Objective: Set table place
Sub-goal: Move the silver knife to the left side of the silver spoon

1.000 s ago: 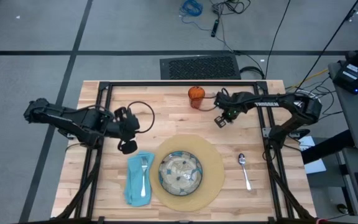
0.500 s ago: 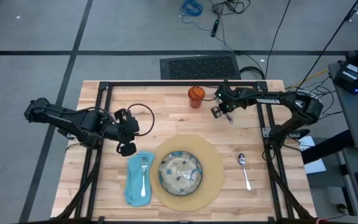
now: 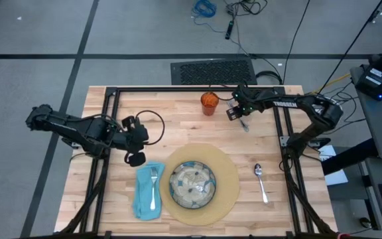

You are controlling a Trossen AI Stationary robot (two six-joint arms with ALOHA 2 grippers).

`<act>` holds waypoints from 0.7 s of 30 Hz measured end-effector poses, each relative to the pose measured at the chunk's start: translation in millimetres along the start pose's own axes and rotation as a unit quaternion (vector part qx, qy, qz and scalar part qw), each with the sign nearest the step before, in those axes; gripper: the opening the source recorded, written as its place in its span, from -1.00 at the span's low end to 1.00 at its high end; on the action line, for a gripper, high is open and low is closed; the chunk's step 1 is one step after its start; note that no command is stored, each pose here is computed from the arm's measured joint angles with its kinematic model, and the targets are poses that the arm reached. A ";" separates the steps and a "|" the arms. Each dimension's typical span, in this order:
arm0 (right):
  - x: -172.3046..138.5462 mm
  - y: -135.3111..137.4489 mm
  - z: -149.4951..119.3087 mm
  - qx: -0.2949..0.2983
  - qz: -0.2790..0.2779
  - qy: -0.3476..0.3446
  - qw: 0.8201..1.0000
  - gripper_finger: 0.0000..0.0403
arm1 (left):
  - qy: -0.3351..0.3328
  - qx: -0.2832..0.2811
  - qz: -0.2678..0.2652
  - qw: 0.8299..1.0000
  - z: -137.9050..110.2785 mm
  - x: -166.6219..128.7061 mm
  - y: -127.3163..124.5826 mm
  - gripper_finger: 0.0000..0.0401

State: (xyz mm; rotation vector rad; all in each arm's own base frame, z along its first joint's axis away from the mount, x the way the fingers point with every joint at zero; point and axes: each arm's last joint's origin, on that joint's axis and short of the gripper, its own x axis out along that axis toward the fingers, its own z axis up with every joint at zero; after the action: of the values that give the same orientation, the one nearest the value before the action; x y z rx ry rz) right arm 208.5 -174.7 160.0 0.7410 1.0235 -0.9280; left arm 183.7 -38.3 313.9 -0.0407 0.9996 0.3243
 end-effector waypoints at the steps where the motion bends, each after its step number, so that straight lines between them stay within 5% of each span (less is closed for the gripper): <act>1: 1.4 -0.7 0.3 0.000 -0.001 0.001 1.000 -0.50 | 0.000 -0.001 0.000 1.000 0.0 0.0 0.0 -0.72; 14: 31.8 0.9 -5.5 -0.003 -0.015 0.059 0.998 -0.55 | -0.001 0.004 -0.007 1.000 -1.5 -1.5 -3.7 -0.72; 21: 23.6 14.6 -12.8 -0.019 -0.017 0.049 0.998 -0.90 | -0.002 0.009 -0.010 1.000 -2.3 -2.4 -5.6 -0.72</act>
State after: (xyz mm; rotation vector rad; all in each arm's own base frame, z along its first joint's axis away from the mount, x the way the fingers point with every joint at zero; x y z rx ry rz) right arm 222.2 -164.1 134.8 0.7445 1.1402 -0.9061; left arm 182.2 -44.7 314.0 -0.0335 0.9985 0.2970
